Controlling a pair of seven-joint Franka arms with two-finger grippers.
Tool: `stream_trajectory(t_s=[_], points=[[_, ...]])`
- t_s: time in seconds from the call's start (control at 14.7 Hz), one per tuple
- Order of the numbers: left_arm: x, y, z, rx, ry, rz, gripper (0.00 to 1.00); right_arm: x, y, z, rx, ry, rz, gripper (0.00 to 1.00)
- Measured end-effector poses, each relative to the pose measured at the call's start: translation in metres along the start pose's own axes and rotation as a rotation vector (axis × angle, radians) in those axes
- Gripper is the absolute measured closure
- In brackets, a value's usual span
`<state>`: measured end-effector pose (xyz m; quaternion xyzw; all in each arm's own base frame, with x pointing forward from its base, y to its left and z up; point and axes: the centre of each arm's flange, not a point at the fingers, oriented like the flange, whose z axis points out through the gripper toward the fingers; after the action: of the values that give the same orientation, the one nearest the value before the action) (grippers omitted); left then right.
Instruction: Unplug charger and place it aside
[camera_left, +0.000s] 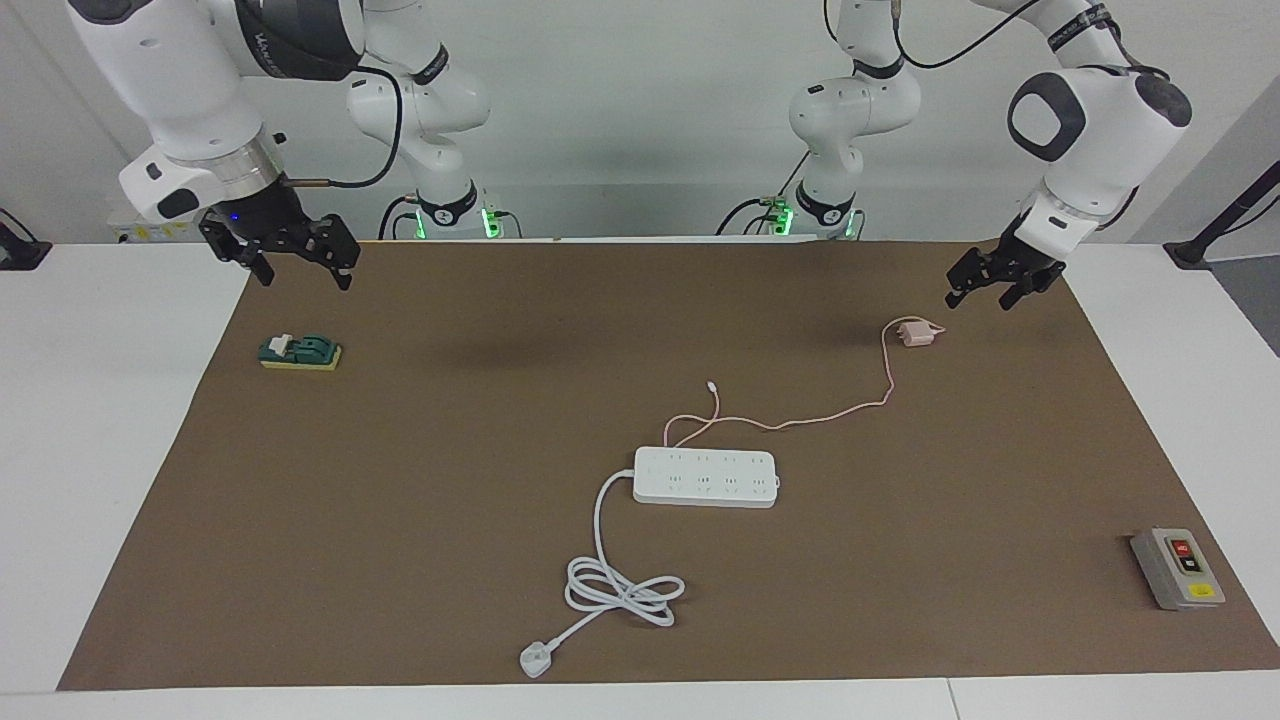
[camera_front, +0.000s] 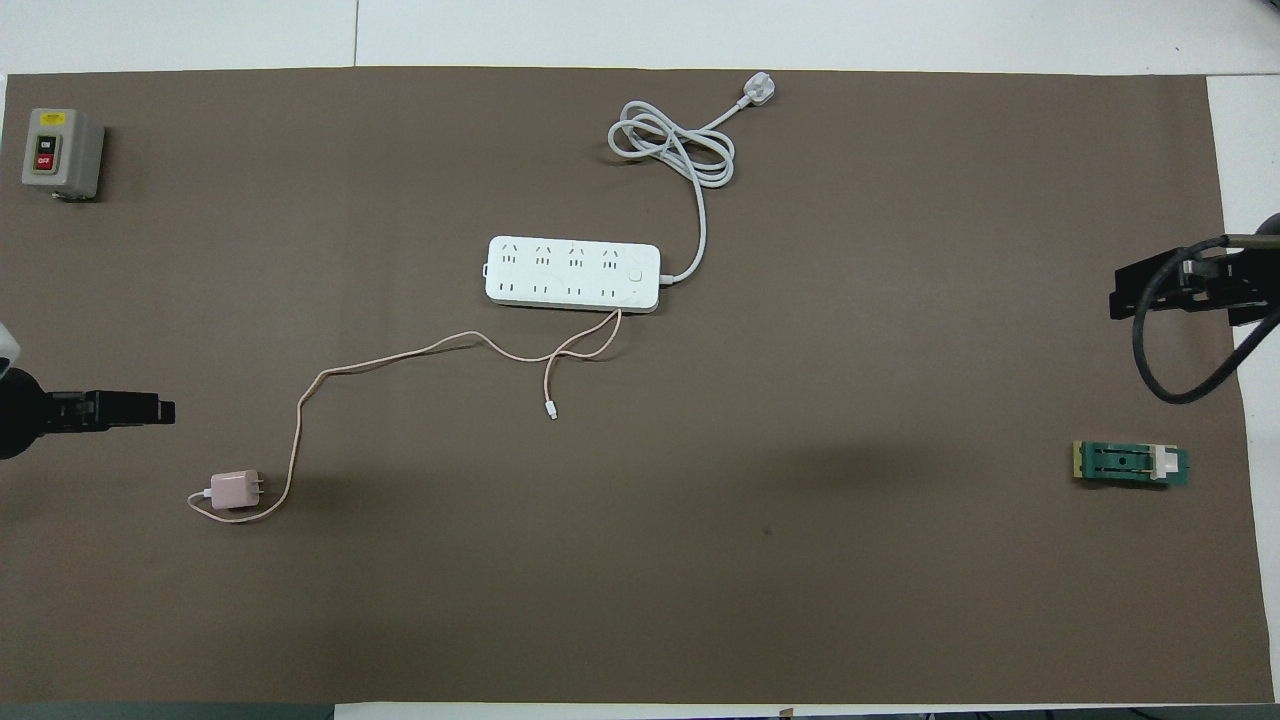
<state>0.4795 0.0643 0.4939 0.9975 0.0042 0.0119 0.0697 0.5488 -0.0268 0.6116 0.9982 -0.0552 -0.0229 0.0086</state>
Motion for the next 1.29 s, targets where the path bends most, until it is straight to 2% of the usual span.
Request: stream_trajectory(t_s=[0.2,0.41,0.75,1.29], points=[[0.005,0.005,-0.036,0.007,-0.001,-0.044,0.00,-0.002,0.029,-0.004,0.036,-0.019,0.030,0.00],[0.005,0.012,-0.062,0.061,-0.022,-0.091,0.00,-0.003,0.053,-0.003,0.044,-0.024,-0.023,0.00],[0.011,0.037,-0.104,0.091,-0.039,-0.114,0.00,0.001,0.051,0.003,0.041,-0.033,-0.038,0.00],[0.054,0.050,-0.110,0.089,-0.062,-0.084,0.00,0.013,0.043,0.011,0.032,-0.015,-0.043,0.00]])
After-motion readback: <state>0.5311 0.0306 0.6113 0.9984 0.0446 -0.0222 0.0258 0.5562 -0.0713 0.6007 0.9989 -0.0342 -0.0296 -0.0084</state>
